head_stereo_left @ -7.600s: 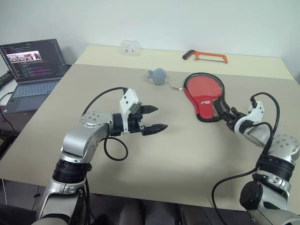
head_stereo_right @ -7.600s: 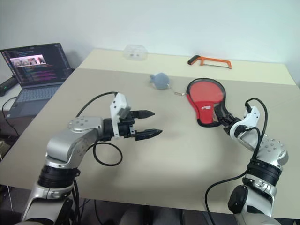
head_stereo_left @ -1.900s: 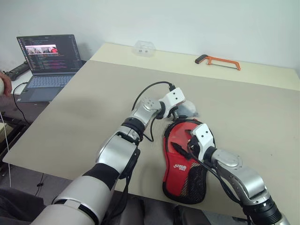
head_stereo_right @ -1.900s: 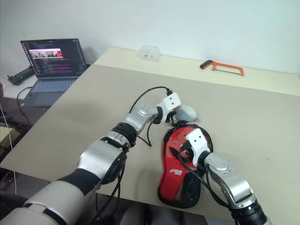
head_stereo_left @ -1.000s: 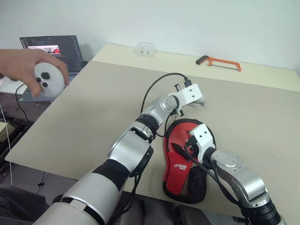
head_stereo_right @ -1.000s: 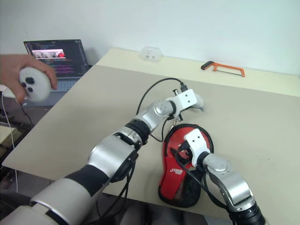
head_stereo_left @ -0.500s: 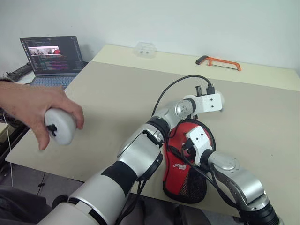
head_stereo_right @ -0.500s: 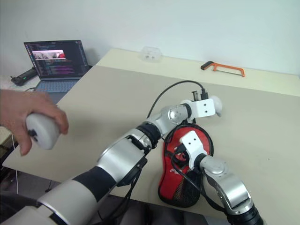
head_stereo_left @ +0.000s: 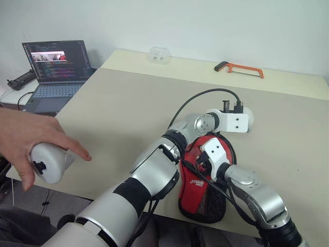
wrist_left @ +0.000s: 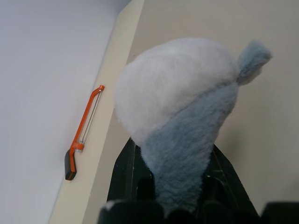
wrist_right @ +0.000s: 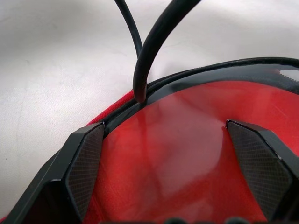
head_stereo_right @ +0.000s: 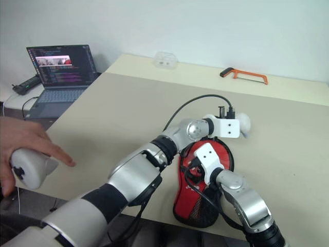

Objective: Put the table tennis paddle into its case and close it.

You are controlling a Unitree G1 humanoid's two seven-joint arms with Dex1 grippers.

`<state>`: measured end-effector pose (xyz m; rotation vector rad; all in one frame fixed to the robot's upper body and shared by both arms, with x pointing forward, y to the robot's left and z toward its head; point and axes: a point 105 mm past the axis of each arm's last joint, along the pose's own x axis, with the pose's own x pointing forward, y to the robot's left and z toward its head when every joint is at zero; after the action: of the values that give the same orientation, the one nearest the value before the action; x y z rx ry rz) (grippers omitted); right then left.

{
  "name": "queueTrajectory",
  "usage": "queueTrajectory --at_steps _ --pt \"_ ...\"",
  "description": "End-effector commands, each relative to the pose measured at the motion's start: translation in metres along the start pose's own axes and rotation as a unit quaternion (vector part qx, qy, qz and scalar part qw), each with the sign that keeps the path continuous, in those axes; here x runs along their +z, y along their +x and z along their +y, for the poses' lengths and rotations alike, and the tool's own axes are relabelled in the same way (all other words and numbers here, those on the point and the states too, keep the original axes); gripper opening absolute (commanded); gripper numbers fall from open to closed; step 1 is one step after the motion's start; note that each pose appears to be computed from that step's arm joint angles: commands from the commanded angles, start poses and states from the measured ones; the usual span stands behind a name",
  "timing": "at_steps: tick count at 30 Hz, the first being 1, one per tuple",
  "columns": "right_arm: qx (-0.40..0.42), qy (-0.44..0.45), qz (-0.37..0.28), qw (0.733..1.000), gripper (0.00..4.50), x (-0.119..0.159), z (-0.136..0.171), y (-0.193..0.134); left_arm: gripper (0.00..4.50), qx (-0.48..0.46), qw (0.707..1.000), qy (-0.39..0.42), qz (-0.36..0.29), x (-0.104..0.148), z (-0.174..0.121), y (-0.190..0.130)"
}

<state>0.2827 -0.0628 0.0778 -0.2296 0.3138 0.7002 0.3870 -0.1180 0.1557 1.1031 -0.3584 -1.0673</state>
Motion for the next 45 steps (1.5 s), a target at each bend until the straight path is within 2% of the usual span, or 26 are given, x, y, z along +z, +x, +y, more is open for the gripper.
queueTrajectory --at_steps 1,3,4,5,13,14,17,22,30,35,40,42,45 --pt "0.015 0.022 0.064 0.998 4.50 -0.034 0.006 0.004 0.50 -0.045 0.996 -0.049 -0.051 0.040 -0.031 0.019" --pt "0.016 0.020 0.064 0.998 4.50 -0.034 0.005 0.005 0.50 -0.053 0.996 -0.051 -0.050 0.037 -0.034 0.017" --pt "0.017 0.019 0.064 0.998 4.50 -0.034 0.005 0.006 1.20 -0.058 0.996 -0.055 -0.048 0.034 -0.036 0.016" --pt "0.018 0.017 0.064 0.998 4.50 -0.034 0.004 0.007 1.41 -0.060 0.995 -0.058 -0.046 0.032 -0.037 0.016" --pt "0.026 0.004 0.063 0.998 4.50 -0.034 0.000 0.010 4.24 -0.059 0.996 -0.061 -0.038 0.019 -0.033 0.009" --pt "0.027 0.003 0.063 0.998 4.50 -0.034 0.000 0.010 4.47 -0.055 0.996 -0.063 -0.038 0.017 -0.031 0.008" --pt "0.028 0.000 0.064 0.998 4.50 -0.034 -0.003 0.011 4.47 -0.047 0.995 -0.072 -0.047 0.017 -0.023 0.005" --pt "0.037 -0.011 0.069 0.997 4.50 -0.036 -0.008 0.010 4.47 -0.080 0.987 -0.100 -0.098 0.025 -0.001 -0.009" --pt "0.056 -0.030 0.088 0.994 4.50 -0.046 -0.020 0.000 4.47 -0.114 0.964 -0.147 -0.188 0.028 0.042 -0.051" --pt "0.077 -0.041 0.088 0.992 4.50 -0.044 -0.023 -0.011 4.47 -0.105 0.958 -0.168 -0.206 0.015 0.066 -0.085" --pt "0.096 -0.052 0.072 0.991 4.50 -0.029 -0.031 -0.027 4.47 -0.103 0.949 -0.211 -0.211 -0.003 0.078 -0.130" --pt "0.096 -0.062 0.069 0.991 4.50 -0.022 -0.038 -0.035 4.47 -0.111 0.942 -0.238 -0.207 -0.013 0.077 -0.151" --pt "0.101 -0.065 0.058 0.991 4.50 -0.006 -0.048 -0.050 4.47 -0.145 0.931 -0.274 -0.191 -0.026 0.058 -0.178"
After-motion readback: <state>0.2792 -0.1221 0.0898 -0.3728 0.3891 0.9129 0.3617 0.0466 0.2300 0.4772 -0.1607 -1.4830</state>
